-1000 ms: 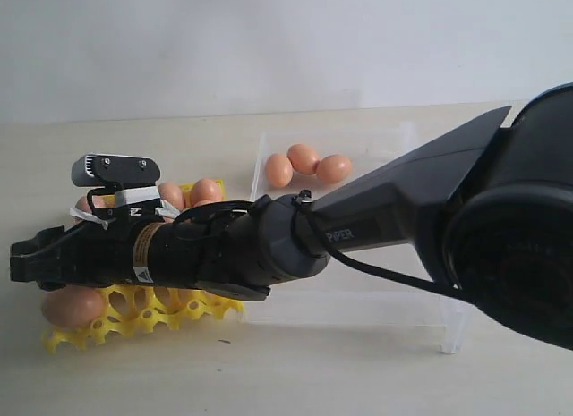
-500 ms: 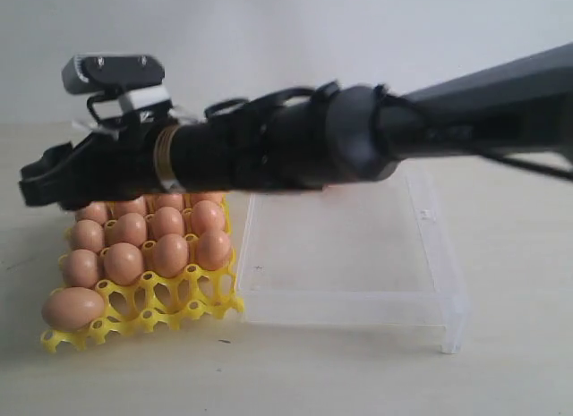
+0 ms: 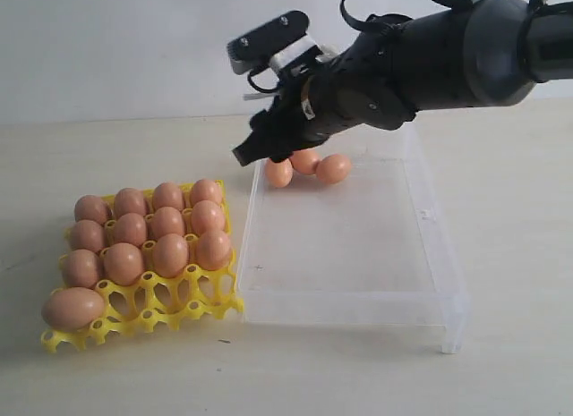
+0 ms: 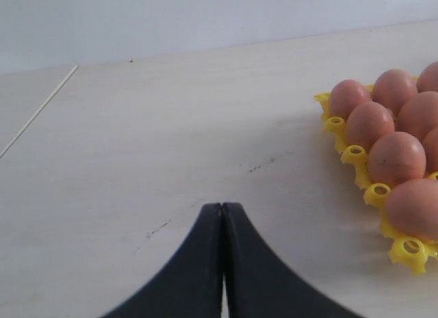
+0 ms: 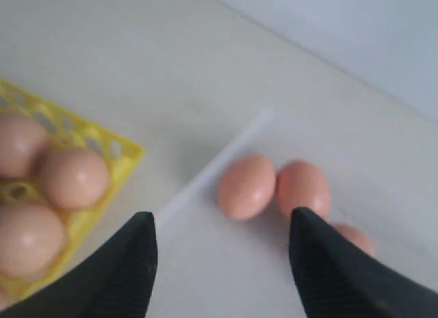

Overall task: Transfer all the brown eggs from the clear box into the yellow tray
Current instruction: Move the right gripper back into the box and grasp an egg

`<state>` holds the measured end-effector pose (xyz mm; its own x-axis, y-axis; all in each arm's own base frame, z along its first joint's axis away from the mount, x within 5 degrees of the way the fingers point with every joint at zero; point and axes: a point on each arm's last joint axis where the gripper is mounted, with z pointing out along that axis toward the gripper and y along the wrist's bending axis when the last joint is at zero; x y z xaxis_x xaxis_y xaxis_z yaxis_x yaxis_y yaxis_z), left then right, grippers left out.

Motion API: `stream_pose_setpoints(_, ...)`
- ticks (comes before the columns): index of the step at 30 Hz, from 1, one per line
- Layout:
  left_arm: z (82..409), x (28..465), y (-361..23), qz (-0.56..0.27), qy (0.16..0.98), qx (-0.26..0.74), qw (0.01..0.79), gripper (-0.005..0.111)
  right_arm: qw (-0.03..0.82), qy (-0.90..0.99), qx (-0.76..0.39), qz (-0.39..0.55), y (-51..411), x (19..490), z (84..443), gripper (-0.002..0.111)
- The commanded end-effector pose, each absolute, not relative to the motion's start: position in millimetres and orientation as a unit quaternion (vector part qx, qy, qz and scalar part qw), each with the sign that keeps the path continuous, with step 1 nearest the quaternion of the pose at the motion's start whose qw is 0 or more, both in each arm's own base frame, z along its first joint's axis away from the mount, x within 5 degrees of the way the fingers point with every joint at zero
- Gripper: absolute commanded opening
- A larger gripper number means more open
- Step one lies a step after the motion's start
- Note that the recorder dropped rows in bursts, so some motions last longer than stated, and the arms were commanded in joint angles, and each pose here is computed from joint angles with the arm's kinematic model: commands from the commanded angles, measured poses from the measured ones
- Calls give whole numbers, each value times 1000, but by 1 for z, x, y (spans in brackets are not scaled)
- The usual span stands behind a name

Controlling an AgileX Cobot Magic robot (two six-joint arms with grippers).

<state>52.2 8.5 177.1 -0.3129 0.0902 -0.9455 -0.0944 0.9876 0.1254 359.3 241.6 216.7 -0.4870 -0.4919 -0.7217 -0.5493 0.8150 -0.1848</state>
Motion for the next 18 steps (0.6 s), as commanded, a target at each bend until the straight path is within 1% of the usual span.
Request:
stream_pose_setpoints(1, 179, 52, 8, 76, 801, 0, 594, 0, 341, 919, -194, 25, 212, 384, 198, 55)
stream_pose_setpoints(6, 179, 52, 8, 76, 801, 0, 594, 0, 296, 948, -116, 17, 188, 413, 172, 55)
stream_pose_setpoints(10, 179, 52, 8, 76, 801, 0, 594, 0, 286, 956, -47, 38, 177, 431, 155, 55)
stream_pose_setpoints(13, 179, 52, 8, 76, 801, 0, 594, 0, 285, 956, -8, 65, 176, 443, 144, 55)
stream_pose_setpoints(18, 179, 52, 8, 76, 801, 0, 594, 0, 287, 952, 32, 104, 183, 457, 136, 56)
